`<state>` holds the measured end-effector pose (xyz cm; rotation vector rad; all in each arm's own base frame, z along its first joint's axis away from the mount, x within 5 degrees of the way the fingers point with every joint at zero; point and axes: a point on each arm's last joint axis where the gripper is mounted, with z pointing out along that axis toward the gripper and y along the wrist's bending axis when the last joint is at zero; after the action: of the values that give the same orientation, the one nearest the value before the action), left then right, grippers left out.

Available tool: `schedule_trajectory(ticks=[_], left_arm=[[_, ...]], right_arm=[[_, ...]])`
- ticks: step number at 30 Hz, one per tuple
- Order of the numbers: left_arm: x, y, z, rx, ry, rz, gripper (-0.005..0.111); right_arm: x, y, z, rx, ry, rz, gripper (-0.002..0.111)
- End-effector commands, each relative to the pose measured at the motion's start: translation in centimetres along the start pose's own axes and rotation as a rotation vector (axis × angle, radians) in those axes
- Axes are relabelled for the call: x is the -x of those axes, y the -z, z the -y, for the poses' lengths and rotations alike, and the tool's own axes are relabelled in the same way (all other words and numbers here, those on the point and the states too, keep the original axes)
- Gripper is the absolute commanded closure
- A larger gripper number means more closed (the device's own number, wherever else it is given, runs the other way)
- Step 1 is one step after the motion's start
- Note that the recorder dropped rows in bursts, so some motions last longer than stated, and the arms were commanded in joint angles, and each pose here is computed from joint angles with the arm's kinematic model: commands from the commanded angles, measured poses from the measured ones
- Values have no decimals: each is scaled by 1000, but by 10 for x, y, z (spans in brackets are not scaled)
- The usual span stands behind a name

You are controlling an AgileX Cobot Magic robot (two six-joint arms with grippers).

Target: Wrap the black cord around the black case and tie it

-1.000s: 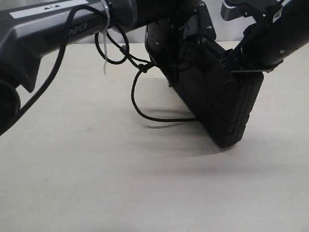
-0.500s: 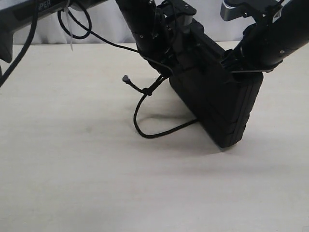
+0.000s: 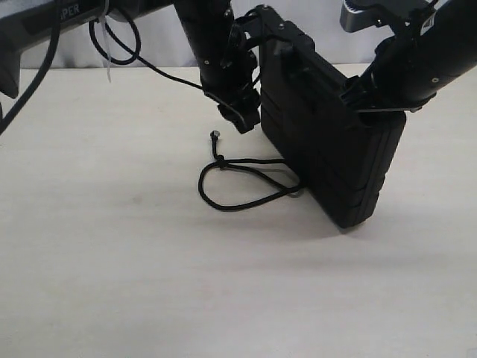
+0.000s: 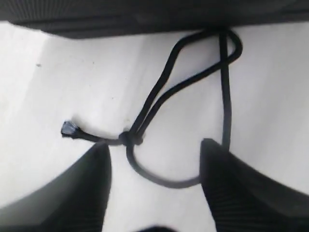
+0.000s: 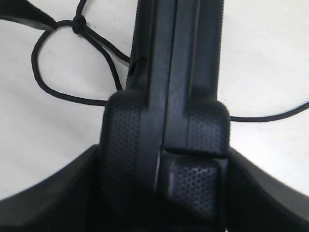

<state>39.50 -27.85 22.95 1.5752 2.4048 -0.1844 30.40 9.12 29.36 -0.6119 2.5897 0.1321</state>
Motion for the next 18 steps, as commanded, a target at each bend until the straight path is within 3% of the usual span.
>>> schedule_trajectory(ticks=[1, 7, 9, 13, 18], left_arm=[[-23, -31, -7, -51, -57, -36, 53], [-34, -71, -9, 62, -254, 66, 52], [-35, -77, -11, 110, -249, 100, 52], [-41, -87, -10, 87, -230, 67, 53], [-49, -104, -25, 144, -148, 42, 53]], right_arm=[[0, -2, -1, 17, -6, 4, 104], [0, -2, -1, 17, -6, 6, 104], [0, -2, -1, 17, -6, 5, 104], [0, -2, -1, 17, -6, 7, 104], [0, -2, -1, 18, -6, 3, 104]])
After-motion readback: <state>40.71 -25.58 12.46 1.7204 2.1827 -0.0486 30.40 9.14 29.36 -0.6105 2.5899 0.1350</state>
